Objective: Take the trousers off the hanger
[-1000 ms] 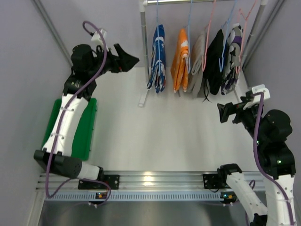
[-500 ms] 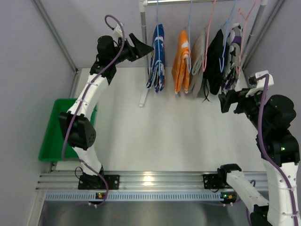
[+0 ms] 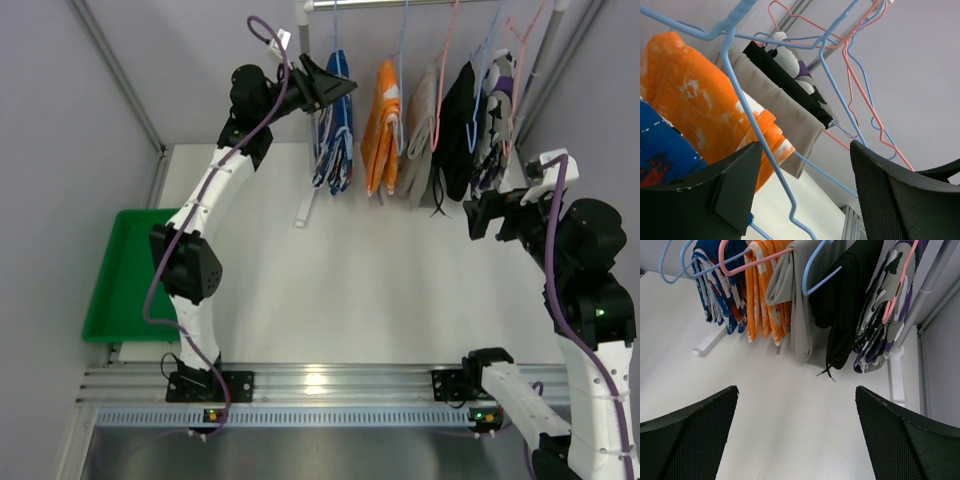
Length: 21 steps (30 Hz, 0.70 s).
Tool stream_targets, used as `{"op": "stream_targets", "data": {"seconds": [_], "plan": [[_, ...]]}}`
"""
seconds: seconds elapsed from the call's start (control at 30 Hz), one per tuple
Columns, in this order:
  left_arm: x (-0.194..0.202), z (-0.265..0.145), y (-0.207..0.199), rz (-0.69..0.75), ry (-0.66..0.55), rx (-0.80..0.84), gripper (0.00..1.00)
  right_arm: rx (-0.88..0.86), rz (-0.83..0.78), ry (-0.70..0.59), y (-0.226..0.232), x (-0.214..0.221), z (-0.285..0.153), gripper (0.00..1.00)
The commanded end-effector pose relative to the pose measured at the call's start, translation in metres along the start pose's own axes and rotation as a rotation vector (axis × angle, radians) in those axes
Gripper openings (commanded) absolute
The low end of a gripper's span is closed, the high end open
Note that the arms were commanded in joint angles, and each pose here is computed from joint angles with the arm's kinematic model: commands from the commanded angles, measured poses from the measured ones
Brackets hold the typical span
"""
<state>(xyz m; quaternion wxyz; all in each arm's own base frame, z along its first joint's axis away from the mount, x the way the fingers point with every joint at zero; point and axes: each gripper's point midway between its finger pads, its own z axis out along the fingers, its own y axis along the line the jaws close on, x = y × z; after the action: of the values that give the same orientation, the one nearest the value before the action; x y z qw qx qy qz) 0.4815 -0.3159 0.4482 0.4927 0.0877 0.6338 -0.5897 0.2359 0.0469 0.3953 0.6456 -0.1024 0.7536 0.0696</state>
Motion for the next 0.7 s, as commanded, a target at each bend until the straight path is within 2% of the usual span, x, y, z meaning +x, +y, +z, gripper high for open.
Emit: {"op": "stream_targets", "data": {"seconds": [0.0, 0.17, 0.47, 0.67], "plan": [[-0.007, 0.017, -0.007, 0.014, -0.044, 0.057, 0.76, 0.019, 0.003, -0.013, -0.004, -0.009, -0.005, 0.99], [-0.002, 0.027, -0.009, -0.034, -0.047, 0.100, 0.72, 0.022, -0.012, -0.017, -0.005, -0.015, -0.010, 1.00], [-0.014, 0.026, -0.032, -0.109, -0.085, 0.164, 0.59, 0.021, -0.017, -0.002, -0.005, -0.006, -0.009, 1.00], [-0.028, 0.026, -0.057, -0.163, -0.150, 0.164, 0.59, 0.021, -0.017, 0.001, -0.005, -0.003, -0.008, 0.99]]}}
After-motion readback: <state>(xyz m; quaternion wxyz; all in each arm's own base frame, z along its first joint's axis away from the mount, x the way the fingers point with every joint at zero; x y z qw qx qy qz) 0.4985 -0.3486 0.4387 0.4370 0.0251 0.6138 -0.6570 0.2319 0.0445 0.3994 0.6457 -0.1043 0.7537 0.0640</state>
